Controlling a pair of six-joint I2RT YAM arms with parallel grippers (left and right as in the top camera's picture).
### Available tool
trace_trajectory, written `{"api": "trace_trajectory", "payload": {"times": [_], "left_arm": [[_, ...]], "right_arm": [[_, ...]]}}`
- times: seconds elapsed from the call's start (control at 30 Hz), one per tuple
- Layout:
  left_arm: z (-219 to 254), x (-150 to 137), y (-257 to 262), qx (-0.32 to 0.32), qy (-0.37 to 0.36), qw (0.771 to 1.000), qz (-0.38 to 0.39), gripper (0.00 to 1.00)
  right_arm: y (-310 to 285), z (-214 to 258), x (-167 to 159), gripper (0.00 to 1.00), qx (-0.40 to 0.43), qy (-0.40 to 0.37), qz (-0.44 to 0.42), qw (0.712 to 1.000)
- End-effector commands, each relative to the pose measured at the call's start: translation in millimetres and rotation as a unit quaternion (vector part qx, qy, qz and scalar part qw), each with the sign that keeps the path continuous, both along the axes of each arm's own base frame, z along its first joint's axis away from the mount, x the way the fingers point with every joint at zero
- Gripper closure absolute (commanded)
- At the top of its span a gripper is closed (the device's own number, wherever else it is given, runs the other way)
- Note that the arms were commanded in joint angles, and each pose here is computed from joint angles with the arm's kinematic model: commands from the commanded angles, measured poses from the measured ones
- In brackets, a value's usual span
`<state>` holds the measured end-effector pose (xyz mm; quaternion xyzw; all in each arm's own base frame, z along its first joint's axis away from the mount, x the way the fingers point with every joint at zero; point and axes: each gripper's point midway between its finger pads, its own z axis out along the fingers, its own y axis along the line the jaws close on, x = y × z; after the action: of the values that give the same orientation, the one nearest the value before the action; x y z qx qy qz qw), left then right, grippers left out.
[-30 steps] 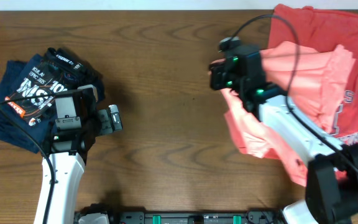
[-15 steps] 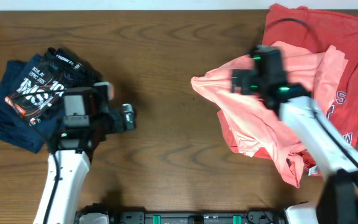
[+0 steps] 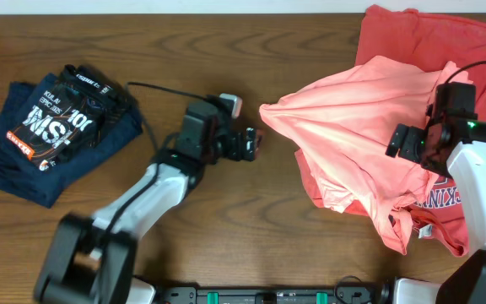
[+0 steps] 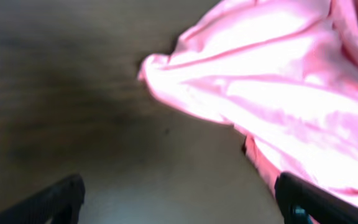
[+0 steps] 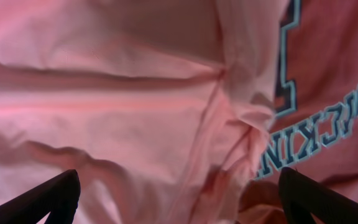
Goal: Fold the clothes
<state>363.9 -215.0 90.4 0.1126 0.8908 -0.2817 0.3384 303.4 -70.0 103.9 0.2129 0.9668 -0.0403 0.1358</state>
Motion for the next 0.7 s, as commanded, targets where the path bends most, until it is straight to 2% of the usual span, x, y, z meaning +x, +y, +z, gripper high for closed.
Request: {"api": "trace_trajectory", "payload": {"times": [0.0,0.37,0.5,0.57,0.67], "left_arm": [[-24,17,-11,-0.028,0.014,0.999,0.022,0.02],[-72,71,-35,-0.034,0.023,0.999,0.029,0.02],[-81,81,-43,-0.033,0.025,0.999,0.025,0.01],[-87,80,-49,-0.030,0.028,0.999,0.020,0.07],[-94,79,-56,-0.022,0.025,0.999,0.019,0.32]], "right_arm": [[1,3,-2,0.01,0.008,-0.002,0.001,1.000],[2,1,-6,0.01,0.010,0.007,0.002,1.000],[2,1,-6,0.01,0.010,0.007,0.002,1.000],[2,2,-6,0.01,0.010,0.006,0.002,1.000],[2,2,-5,0.01,0.010,0.005,0.002,1.000]]}}
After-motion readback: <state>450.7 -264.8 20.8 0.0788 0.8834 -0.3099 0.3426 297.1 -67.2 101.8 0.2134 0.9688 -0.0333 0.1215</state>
